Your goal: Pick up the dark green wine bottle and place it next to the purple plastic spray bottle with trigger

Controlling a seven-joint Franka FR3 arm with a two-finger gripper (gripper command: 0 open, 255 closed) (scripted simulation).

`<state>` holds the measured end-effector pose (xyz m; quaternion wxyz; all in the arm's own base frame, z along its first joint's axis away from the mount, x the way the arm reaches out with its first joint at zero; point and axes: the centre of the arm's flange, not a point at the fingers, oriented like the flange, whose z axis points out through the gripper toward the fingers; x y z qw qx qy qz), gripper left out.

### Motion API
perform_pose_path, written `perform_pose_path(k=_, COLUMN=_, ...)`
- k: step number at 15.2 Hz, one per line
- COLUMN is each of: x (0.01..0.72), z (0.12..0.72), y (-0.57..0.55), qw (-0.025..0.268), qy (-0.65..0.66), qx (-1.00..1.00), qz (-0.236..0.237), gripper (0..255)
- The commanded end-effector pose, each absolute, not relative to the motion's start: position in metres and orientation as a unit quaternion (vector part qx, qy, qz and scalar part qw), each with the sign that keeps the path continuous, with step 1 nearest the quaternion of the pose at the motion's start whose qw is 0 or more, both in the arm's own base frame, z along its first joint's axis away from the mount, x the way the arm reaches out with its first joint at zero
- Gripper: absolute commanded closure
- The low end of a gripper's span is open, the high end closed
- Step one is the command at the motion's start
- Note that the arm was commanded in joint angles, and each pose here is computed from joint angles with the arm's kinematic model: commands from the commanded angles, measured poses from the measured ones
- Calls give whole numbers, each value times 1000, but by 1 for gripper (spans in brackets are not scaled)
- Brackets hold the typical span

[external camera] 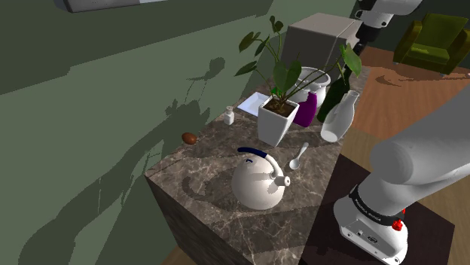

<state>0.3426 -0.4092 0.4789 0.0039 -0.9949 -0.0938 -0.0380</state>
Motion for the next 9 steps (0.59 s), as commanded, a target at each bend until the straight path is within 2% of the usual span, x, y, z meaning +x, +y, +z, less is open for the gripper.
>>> perform_pose_path(k=1, x=341, z=498, y=-409, qw=4, qy=-94, qx=-995, qz=-38, gripper=0)
perform_pose_path(k=3, x=339, z=522, y=-409, qw=4, qy=-94, qx=-995, qz=-38, gripper=0)
perform_pose_path(k=9, x=339, z=522, y=-409, qw=4, qy=-94, qx=-995, qz=-38, gripper=0)
